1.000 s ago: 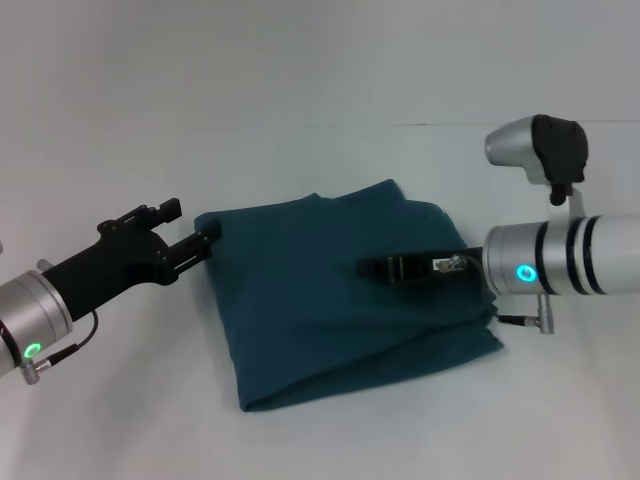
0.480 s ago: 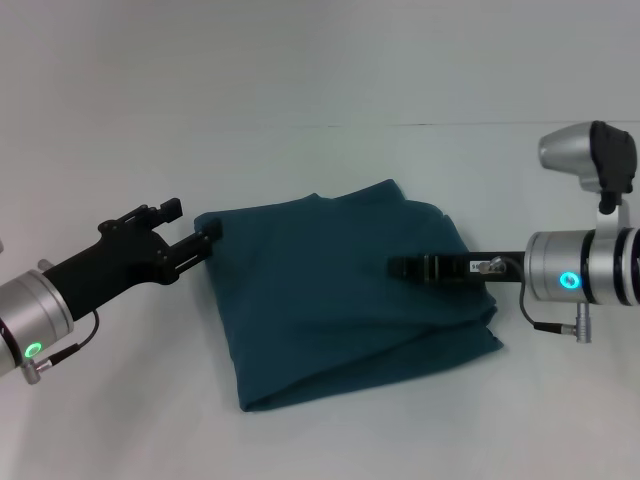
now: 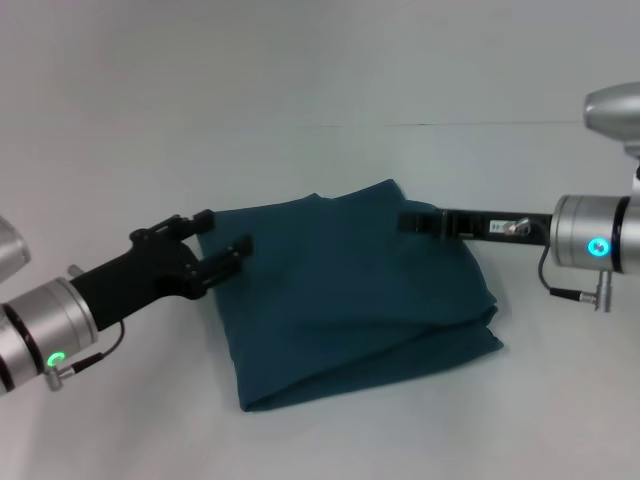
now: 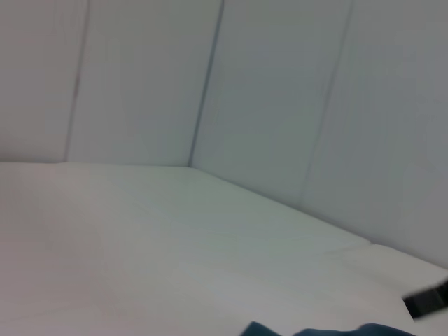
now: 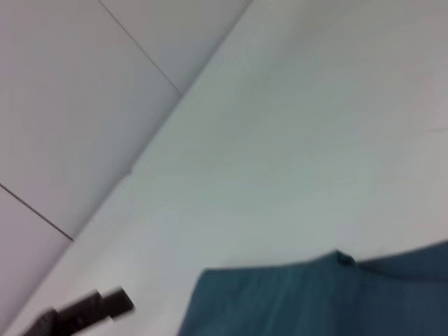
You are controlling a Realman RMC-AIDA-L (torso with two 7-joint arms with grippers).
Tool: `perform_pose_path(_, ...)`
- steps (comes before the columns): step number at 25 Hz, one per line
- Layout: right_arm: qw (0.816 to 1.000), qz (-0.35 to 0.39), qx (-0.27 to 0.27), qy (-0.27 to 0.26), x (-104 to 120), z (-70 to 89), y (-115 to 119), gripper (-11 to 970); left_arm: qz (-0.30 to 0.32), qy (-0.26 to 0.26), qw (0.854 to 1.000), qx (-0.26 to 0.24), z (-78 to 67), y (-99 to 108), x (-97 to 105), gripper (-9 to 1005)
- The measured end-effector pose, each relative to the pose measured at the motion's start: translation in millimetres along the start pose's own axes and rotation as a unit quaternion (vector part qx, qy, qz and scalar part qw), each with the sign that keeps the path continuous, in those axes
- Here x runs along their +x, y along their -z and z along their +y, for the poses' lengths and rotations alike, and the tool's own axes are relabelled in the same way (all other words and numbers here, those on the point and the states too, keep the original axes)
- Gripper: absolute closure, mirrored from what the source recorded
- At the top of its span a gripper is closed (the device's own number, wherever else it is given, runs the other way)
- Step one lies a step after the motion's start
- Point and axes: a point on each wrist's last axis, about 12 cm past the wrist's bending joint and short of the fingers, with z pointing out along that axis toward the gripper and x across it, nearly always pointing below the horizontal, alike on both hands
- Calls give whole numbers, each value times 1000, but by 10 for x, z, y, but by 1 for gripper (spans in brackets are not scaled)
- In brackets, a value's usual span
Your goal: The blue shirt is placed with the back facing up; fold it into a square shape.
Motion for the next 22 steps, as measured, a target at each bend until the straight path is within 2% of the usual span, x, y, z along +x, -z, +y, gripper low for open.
perform_pose_path(6,999,-44,-25,-18,-116,-36,221,922,7,-18,999,29,-103,-86,38,307)
perform_pose_path(13,995,-78,-48,-27,-146,-70,419,917,28,-46,997,53,-205,-175,115,307)
perform_pose_path(22,995,-82,-52,-29,-148,-74,445,917,80,-71,994,19,-195,-307,279,307)
